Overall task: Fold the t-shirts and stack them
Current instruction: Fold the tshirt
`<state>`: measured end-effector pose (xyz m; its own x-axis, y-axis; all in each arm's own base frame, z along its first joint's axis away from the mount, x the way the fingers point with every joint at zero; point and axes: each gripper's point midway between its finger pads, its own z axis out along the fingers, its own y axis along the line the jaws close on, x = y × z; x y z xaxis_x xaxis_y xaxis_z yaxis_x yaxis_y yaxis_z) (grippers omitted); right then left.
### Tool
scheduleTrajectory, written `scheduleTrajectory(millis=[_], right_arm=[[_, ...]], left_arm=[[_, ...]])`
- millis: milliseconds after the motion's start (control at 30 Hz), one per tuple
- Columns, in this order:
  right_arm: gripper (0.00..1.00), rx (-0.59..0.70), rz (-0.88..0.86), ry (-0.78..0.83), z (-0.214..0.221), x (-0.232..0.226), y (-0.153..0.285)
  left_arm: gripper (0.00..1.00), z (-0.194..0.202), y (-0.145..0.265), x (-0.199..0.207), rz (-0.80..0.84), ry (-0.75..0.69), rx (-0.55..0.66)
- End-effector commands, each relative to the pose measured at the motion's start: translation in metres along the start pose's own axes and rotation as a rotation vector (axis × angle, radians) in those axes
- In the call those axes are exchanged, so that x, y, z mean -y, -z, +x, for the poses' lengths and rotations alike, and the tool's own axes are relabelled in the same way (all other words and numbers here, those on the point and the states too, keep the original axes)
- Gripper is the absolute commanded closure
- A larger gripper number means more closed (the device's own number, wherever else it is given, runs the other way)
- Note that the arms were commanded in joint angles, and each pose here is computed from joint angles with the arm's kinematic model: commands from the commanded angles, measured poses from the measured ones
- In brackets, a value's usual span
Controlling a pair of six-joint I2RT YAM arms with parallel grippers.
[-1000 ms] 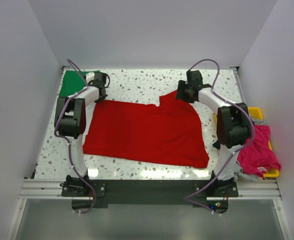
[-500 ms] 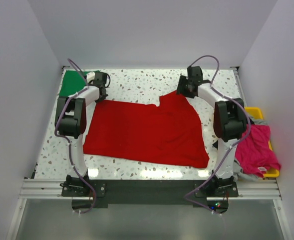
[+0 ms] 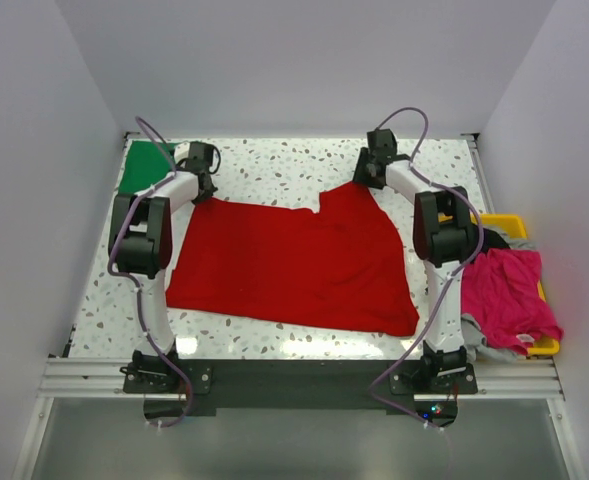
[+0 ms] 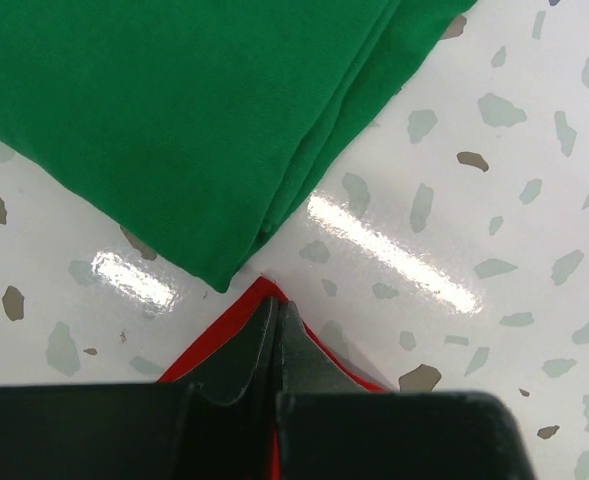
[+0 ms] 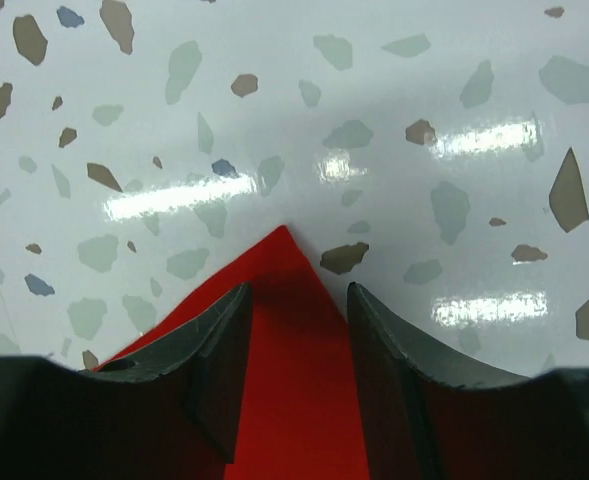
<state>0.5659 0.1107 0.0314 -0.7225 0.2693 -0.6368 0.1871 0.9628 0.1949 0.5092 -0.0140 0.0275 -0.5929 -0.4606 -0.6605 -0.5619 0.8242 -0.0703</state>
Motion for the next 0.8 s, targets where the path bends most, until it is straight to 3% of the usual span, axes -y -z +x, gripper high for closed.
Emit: scheduleTrajectory(millis=[0,133,300,500,767], right_arm=[[0.55,0.058,0.015,-0.004,-0.023,-0.007,0.001],[0.63,0.041,0.025,0.010,-0.013,-0.010,-0.002],[0.83,0.028,0.039,0.007,-0.008,-0.008,0.000],[1.00,0.046,0.032,0.012,-0.021,-0.012,0.013],[1.00,0.142,0.040,-0.023,-0.062,-0.007,0.048]], left_arm=[[1.00,-0.025,0.020,0.010,0.054,0.009,0.066],[1.00,-0.024,0.020,0.010,0.054,0.012,0.066],[1.00,-0.026,0.023,0.010,0.059,0.017,0.073],[1.00,-0.031,0.026,0.009,0.059,0.021,0.084],[1.00,-0.037,0.026,0.008,0.060,0.020,0.097]])
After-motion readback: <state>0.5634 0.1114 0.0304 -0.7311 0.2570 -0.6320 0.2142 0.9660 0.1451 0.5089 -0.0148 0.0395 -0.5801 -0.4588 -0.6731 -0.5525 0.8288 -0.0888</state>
